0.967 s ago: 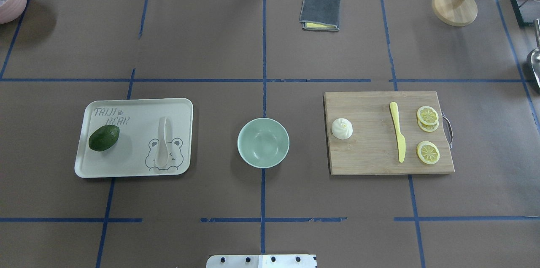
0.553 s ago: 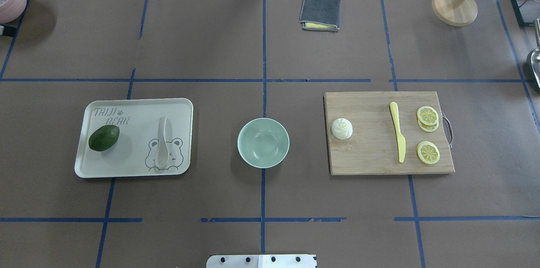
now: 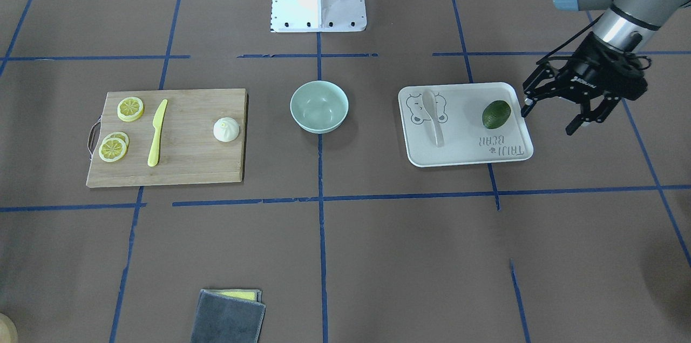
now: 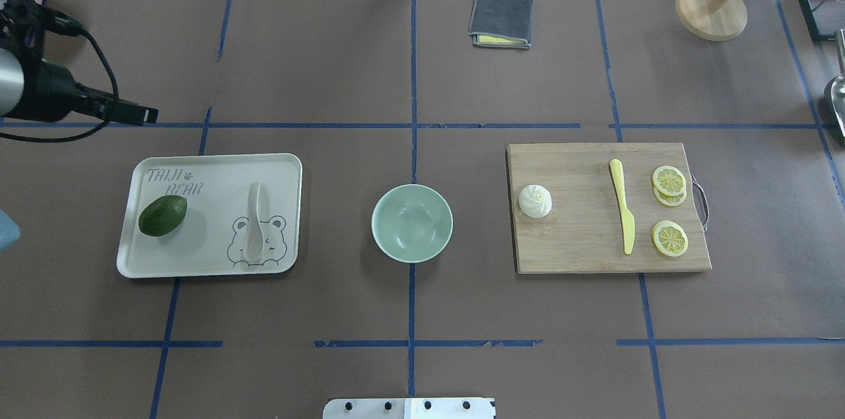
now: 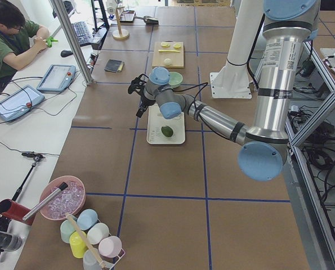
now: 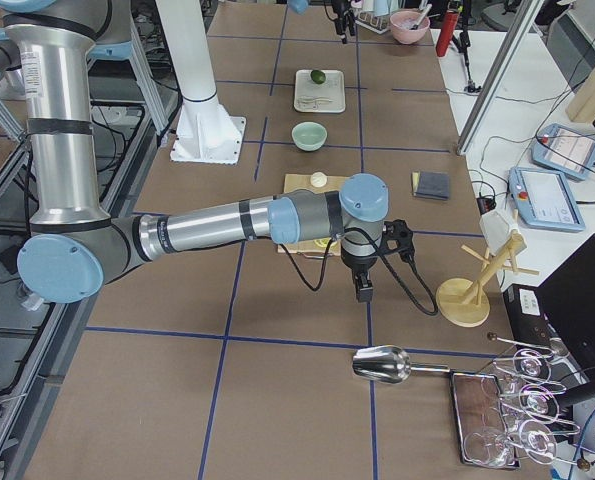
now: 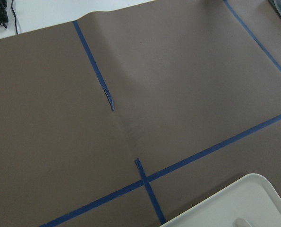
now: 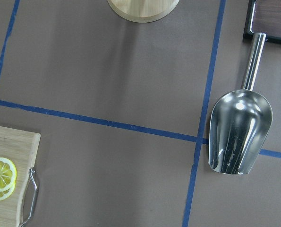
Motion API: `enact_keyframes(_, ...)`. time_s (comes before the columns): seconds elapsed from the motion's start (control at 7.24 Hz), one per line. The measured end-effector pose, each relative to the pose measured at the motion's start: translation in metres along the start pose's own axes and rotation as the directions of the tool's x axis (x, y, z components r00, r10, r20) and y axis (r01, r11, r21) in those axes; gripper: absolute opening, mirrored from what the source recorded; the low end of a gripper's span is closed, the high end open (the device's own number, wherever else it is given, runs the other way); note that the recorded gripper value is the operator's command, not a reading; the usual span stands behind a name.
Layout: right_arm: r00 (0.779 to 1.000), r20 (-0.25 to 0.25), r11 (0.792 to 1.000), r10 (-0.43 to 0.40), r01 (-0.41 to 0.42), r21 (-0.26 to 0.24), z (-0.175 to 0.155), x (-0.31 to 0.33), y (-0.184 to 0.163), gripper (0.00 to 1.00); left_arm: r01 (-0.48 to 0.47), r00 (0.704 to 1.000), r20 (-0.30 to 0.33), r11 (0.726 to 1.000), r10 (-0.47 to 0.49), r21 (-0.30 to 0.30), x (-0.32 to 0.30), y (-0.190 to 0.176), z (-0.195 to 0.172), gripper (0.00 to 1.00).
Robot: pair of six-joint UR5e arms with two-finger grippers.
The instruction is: Put spoon and bun in bowl
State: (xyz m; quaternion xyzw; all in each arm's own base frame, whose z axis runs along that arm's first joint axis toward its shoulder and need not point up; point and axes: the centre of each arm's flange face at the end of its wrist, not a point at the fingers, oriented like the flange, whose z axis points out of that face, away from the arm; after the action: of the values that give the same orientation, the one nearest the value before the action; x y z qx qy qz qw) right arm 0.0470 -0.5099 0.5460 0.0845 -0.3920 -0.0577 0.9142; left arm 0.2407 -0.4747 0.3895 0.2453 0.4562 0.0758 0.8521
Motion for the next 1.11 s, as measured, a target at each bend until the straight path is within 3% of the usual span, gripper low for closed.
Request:
enact_keyframes(0.41, 1.0, 0.002, 1.0, -0.003, 0.003, 0.003, -0.001, -0.001, -0.001, 1.0, 0.223, 0.974, 0.054, 0.975, -0.222, -0.014, 0.06, 0.043, 0.053, 0.67)
enact_keyframes(0.69, 1.0, 0.003, 1.0, -0.003, 0.003, 0.003, -0.001, -0.001, -0.001, 1.0, 0.358, 0.932, 0.069, 0.933, -0.356, -0.027, 0.104, 0.072, 0.085, 0.64)
enact_keyframes(1.11, 1.0, 0.003, 1.0, -0.001, 0.001, 0.0, 0.0, 0.0, -0.001, 1.0, 0.407, 0.904, 0.151, 0.913, -0.4, -0.015, 0.152, 0.075, 0.129, 0.57)
